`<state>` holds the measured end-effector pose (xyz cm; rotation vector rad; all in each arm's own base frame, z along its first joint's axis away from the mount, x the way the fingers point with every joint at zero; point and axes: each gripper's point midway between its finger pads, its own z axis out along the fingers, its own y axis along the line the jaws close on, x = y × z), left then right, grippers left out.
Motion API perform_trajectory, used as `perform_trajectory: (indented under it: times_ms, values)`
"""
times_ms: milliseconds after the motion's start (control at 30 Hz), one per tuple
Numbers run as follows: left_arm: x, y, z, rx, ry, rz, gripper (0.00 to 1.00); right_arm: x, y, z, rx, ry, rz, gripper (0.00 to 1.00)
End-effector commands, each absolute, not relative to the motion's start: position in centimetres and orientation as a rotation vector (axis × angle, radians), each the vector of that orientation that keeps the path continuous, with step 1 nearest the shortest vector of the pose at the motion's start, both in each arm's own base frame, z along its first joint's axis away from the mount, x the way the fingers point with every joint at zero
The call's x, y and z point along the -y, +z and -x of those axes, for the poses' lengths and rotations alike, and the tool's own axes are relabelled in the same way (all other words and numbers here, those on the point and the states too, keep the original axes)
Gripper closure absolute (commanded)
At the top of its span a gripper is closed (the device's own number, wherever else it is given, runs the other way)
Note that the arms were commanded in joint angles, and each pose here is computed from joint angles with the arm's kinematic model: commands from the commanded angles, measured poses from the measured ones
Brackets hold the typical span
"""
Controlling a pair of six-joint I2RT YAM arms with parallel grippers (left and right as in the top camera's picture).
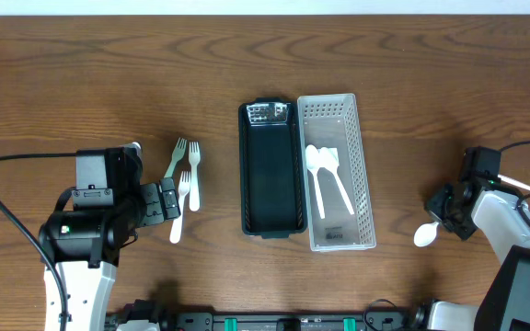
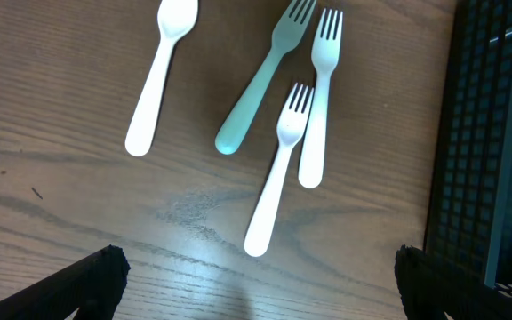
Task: Pack container
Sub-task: 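Move the right gripper back right and grasp a white spoon, then place the spoon into the clear basket with the right gripper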
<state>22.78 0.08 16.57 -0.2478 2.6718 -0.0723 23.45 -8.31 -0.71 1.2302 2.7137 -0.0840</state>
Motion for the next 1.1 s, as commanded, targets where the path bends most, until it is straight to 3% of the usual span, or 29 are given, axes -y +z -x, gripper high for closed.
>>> perform_trajectory:
  times_ms: [0,167,333,500,633,800,1067]
  values:
    - [-0.1,17.2,-23.0,-2.657,-0.079,0.255,0.02,7.2,-2.6,-21.5,-2.798,-0.042,-1.274,0.99]
    - [-0.1,17.2,-23.0,-2.656,-0.079,0.255,0.02,6.1,0.0,-24.3,-2.746,0.098,-1.194,0.99]
    - [-0.1,17.2,-23.0,-2.656,-0.079,0.255,0.02,3.9,7.6,-28.9,-2.654,0.167,-0.925,0.99]
    - [-0.1,17.2,-23.0,-2.658,-0.079,0.255,0.02,-1.8,15.8,-32.3,-2.596,0.244,-0.573,0.99]
    - [-0.1,17.1,-23.0,-2.662,-0.078,0.255,0.02,-7.4,19.3,-33.5,-2.561,0.324,-0.344,0.99]
    - [-0.1,16.9,-23.1,-2.671,-0.078,0.256,0.02,-12.1,18.2,-34.1,-2.589,0.37,-0.184,0.99]
    - [-0.1,16.6,-23.2,-2.689,-0.076,0.258,0.02,-15.1,9.1,-33.8,-2.832,0.233,0.159,0.99]
